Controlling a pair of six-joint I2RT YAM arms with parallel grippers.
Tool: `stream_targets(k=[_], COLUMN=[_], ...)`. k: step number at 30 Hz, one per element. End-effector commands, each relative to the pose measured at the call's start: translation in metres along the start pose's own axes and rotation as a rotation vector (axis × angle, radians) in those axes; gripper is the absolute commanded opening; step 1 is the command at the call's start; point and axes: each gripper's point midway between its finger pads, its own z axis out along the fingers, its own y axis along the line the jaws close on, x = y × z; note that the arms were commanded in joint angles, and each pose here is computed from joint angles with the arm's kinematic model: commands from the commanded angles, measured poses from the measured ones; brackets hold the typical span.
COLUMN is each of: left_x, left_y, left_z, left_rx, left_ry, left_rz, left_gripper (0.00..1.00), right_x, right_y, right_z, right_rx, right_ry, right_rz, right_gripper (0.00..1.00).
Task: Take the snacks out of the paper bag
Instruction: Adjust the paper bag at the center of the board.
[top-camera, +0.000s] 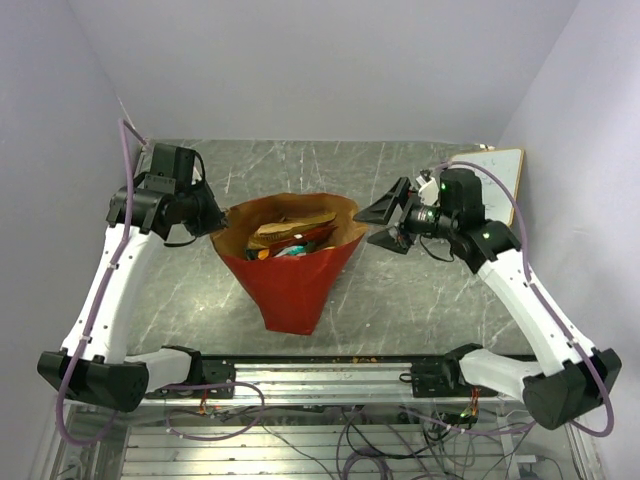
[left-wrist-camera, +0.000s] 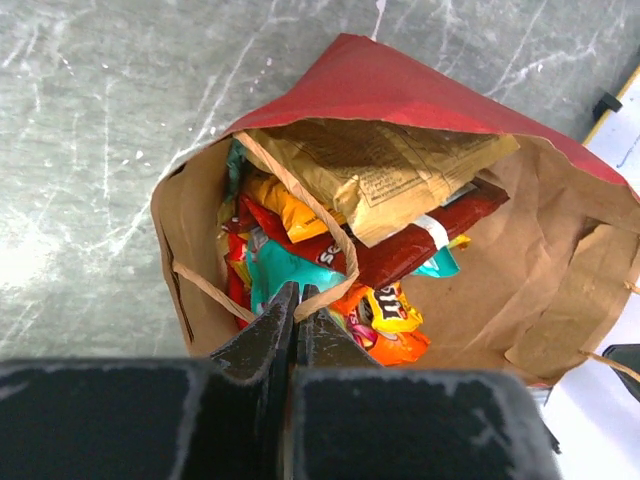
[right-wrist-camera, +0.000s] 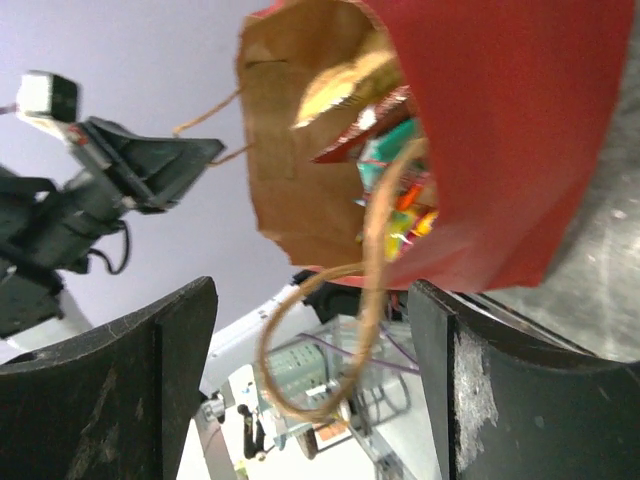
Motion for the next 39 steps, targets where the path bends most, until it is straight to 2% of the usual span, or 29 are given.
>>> stream_targets(k=[1, 8, 13, 17, 19, 27, 32, 36, 39], left_x=[0.002, 0.004, 0.007, 0.009, 0.011, 0.016, 0.017, 0.019, 0.021], left_y=[-0.024, -0.040, -0.044, -0.049, -0.048, -0.050, -0.050, -0.051, -0.053], left_z=[-0.007, -0.016, -0.020, -0.025, -0.026, -0.029, -0.032, -0.032, -0.030], left_rx=[0.132, 0.225, 0.248, 0.287, 0.290, 0.317, 0.319, 0.336, 0.348], left_ry=[0.015, 0.020, 0.037, 0.038, 0.041, 0.049, 0.044, 0.049, 0.056], left_rz=[-0.034, -0.065, -0.071, -0.083, -0.088, -0.107, -0.113, -0.131, -0.144], left_gripper=[0.07, 0.07, 0.07, 0.07, 0.07, 0.07, 0.07, 0.07, 0.07], right_x=[-0.017, -0.016, -0.011, -0.011, -0.014, -0.020, -0.021, -0.019, -0.023], right_y=[0.051, 0.053, 0.050, 0.059, 0.054, 0.045, 0.049, 0.050, 0.044], right_z=[-0.001, 0.001, 0.019, 0.021, 0.023, 0.031, 0.031, 0.041, 0.050], right_rx=[-0.159, -0.175, -0.124, -0.156, -0.104, -0.071, -0.108, -0.128, -0.087], right_ry=[-0.175, -0.339, -0.349, -0.392, -0.424, -0.476, -0.494, -0.475, -0.470], right_rz=[0.004, 0.001, -0.059, -0.086, -0.127, -0.246, -0.277, -0.252, -0.212], right_gripper=[0.76, 0.74, 0.79, 0.78, 0.77, 0.79, 0.73, 0.68, 0.69])
